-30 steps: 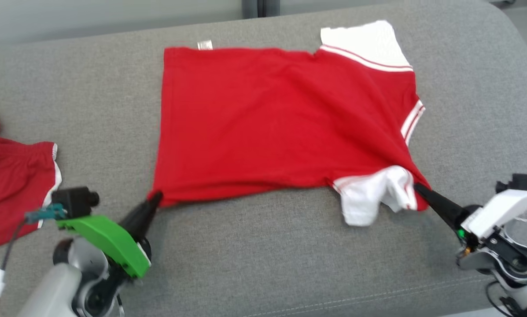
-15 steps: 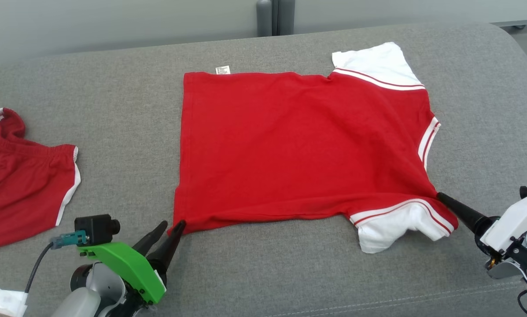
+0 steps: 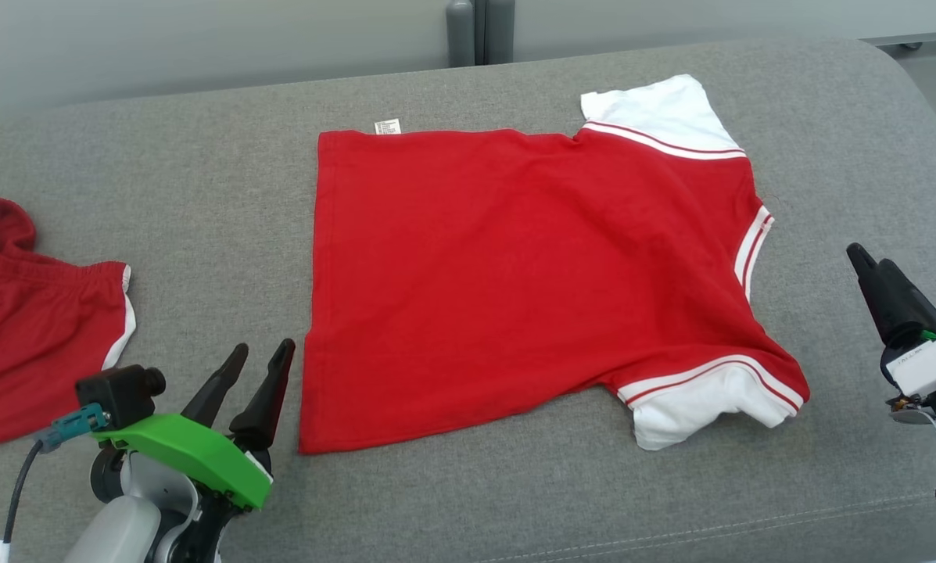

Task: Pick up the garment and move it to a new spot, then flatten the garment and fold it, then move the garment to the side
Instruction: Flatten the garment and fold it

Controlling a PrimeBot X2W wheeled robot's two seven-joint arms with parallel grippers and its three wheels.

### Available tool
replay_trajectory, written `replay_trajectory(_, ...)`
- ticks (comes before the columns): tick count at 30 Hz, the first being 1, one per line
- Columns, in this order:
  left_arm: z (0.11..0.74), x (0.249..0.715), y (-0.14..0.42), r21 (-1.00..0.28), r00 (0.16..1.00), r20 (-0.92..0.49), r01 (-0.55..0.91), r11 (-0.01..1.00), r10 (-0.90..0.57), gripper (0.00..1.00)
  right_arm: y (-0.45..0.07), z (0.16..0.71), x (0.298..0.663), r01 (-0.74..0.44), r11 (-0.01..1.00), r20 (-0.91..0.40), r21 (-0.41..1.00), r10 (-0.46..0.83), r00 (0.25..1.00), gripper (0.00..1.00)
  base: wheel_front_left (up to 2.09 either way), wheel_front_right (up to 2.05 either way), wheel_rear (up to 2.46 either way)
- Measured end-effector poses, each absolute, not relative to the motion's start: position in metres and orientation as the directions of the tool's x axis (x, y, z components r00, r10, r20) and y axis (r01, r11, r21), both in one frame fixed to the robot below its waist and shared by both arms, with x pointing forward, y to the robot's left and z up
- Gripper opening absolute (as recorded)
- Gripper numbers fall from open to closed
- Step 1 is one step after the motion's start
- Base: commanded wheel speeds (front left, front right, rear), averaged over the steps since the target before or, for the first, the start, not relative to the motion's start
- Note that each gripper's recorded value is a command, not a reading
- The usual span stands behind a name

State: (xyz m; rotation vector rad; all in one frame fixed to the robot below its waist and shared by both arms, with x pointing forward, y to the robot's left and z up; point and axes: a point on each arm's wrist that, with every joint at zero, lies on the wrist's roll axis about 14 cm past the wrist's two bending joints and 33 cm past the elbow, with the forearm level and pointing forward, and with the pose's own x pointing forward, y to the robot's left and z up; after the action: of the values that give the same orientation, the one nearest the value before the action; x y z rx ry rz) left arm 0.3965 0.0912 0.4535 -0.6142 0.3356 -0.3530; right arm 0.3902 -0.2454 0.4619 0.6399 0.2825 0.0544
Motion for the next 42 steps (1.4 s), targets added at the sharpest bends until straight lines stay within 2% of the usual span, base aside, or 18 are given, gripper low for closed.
replay_trajectory(7,0.459,0.395,0.081,-0.586,0.883,-0.175,0.262,0.767,-0.435,1.00,-0.252,0.443,0.375,0.096,0.825,-0.265,0.557,0.067,0.962,1.00,0.00,0.00,0.00)
replay_trajectory(20,0.459,0.387,0.075,-0.588,0.886,-0.175,0.256,0.767,-0.430,1.00,-0.222,0.392,0.326,0.145,0.812,-0.382,0.565,0.101,0.919,1.00,0.00,0.00,0.00)
replay_trajectory(23,0.456,0.386,0.079,-0.587,0.890,-0.186,0.239,0.773,-0.416,1.00,-0.203,0.395,0.326,0.108,0.791,-0.362,0.602,0.150,0.920,1.00,0.00,0.00,0.00)
replay_trajectory(33,0.450,0.382,0.078,-0.594,0.886,-0.200,0.231,0.771,-0.419,1.00,-0.166,0.377,0.293,-0.006,0.827,-0.420,0.562,0.292,0.859,1.00,0.00,0.00,0.00)
replay_trajectory(42,0.431,0.370,0.069,-0.592,0.846,-0.280,0.220,0.776,-0.454,1.00,-0.160,0.385,0.304,-0.104,0.862,-0.385,0.496,0.325,0.864,1.00,0.00,0.00,0.00)
